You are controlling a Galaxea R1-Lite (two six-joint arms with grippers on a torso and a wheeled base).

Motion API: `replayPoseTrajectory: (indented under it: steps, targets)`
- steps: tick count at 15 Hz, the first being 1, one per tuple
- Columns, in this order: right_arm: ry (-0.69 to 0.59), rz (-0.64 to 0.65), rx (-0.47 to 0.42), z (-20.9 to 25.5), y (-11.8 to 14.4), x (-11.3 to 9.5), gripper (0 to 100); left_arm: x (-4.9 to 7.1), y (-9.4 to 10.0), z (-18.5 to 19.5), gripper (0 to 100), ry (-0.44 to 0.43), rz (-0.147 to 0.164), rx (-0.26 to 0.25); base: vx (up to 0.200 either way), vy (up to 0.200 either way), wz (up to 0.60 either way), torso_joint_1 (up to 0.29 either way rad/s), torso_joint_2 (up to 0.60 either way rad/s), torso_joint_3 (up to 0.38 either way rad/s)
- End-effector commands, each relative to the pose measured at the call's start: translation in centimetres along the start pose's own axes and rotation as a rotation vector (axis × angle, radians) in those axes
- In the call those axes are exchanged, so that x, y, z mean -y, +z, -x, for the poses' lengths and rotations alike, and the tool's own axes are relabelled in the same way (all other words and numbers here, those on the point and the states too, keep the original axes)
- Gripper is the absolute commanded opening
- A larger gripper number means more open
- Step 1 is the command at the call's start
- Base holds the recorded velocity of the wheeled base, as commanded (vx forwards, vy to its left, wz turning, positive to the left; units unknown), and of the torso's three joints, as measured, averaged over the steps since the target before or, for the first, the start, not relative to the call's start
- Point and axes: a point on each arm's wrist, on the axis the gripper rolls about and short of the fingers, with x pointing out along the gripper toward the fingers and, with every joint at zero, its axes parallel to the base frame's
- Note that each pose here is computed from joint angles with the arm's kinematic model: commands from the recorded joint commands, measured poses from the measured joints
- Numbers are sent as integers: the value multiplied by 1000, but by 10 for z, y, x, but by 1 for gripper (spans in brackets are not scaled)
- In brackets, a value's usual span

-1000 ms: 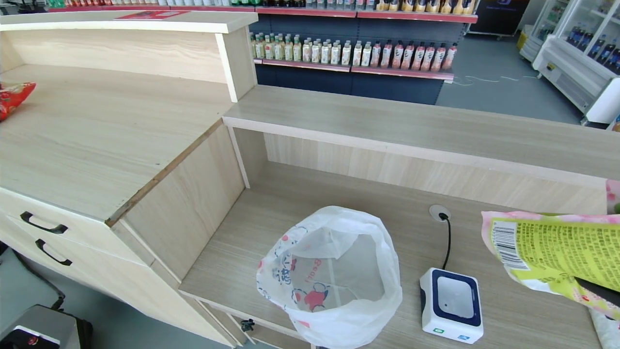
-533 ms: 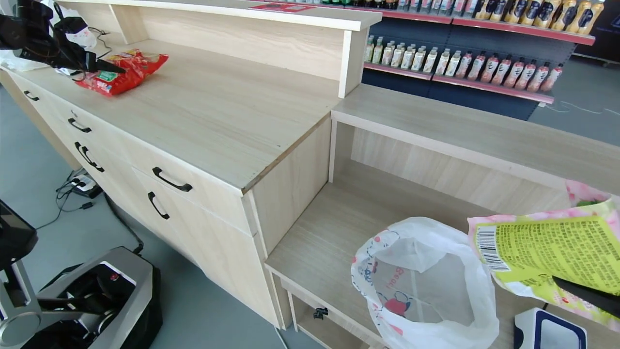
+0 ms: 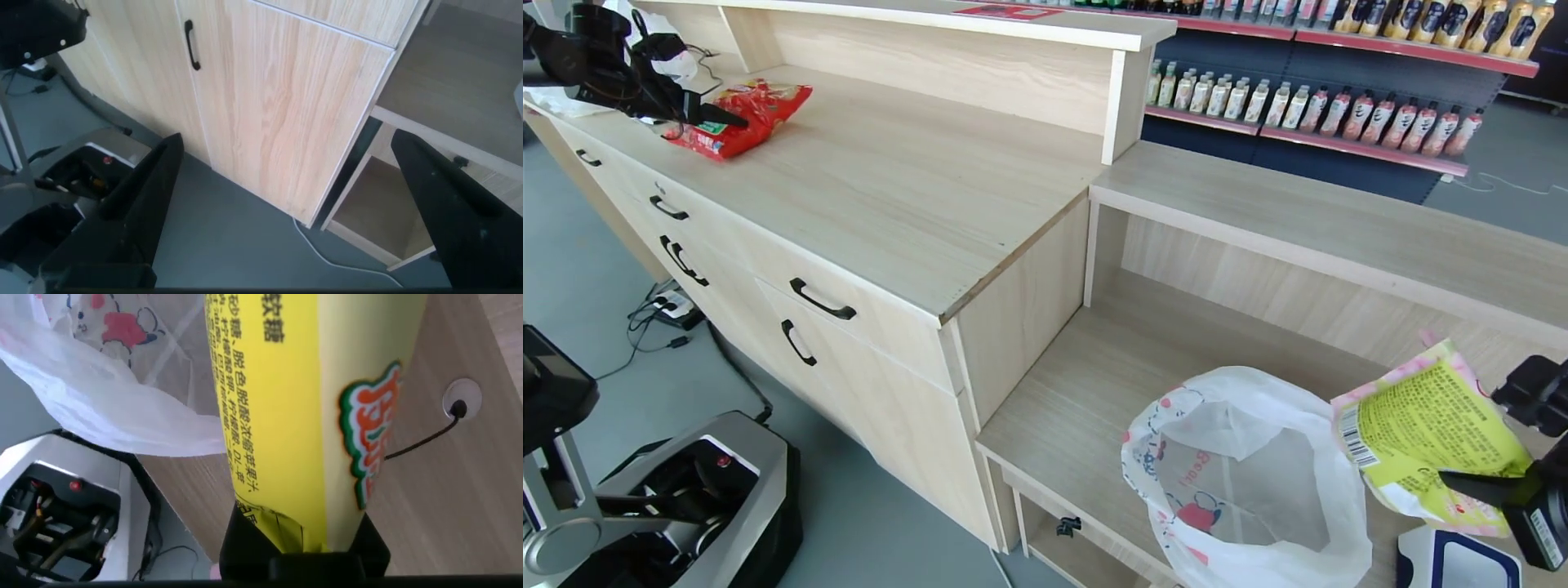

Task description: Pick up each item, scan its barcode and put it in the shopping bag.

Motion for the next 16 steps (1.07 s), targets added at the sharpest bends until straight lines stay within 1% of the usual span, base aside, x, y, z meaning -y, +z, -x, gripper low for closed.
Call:
replayPoseTrajectory:
  steps: [1, 2, 6, 8, 12, 16]
  targets:
    - [30, -42, -78, -16, -8, 5, 0, 0, 0, 0, 100, 0, 1, 0, 0, 0, 0, 0, 0, 0]
    - [49, -50, -107, -22, -12, 4, 0, 0, 0, 0, 100, 0, 1, 0, 0, 0, 0, 0, 0, 0]
    - [97, -45, -142, -41, -11, 6, 0, 0, 0, 0, 100, 0, 1, 0, 0, 0, 0, 0, 0, 0]
    - [106, -40, -139, -49, -10, 7, 0, 0, 0, 0, 100, 0, 1, 0, 0, 0, 0, 0, 0, 0]
    - [113, -10, -88, -69, 0, 10, 0, 0, 0, 0, 100, 0, 1, 0, 0, 0, 0, 0, 0, 0]
    - [141, 6, -96, -81, 0, 7, 0, 0, 0, 0, 100, 0, 1, 0, 0, 0, 0, 0, 0, 0]
